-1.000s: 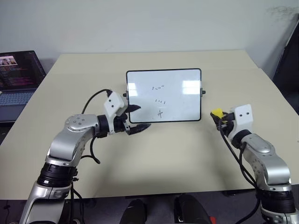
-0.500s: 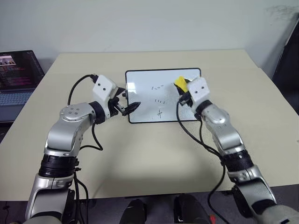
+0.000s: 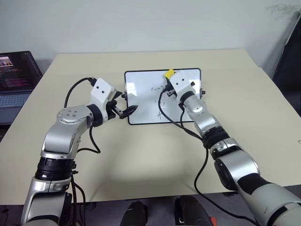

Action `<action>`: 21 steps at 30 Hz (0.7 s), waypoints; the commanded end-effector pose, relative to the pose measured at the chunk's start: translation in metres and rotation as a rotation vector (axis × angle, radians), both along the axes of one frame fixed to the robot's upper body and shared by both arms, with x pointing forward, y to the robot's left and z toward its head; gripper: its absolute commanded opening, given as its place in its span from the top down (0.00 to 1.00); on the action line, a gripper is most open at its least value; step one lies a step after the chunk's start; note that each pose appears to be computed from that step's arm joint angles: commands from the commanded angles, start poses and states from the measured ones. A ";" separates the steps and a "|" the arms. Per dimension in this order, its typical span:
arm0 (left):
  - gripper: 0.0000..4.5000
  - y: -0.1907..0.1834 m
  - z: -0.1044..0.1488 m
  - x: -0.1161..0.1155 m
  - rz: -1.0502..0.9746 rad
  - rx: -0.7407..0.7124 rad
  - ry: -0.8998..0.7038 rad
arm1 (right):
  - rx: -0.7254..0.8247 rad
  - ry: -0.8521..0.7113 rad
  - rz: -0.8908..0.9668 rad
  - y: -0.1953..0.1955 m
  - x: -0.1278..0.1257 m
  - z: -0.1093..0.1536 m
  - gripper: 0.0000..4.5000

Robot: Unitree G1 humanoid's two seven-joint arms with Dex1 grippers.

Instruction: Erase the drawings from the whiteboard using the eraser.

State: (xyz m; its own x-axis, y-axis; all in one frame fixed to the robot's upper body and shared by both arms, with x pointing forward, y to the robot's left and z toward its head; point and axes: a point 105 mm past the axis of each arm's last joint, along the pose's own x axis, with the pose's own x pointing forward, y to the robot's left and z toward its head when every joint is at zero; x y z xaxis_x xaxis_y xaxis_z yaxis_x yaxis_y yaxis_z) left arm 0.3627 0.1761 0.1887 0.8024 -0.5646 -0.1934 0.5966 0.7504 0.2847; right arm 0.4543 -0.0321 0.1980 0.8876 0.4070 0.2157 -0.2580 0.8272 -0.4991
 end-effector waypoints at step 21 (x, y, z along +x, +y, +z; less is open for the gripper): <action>0.00 0.007 0.016 -0.001 0.016 0.013 -0.064 | -0.323 0.081 0.199 0.074 -0.025 -0.056 0.72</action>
State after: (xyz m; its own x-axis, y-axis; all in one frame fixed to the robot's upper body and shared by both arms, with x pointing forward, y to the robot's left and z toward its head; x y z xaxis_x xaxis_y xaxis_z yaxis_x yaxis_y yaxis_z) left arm 0.3627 0.1777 0.1894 0.8046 -0.5607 -0.1954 0.5936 0.7506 0.2904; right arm 0.4257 0.0513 0.1575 0.7717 0.6345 0.0423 -0.4307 0.5705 -0.6993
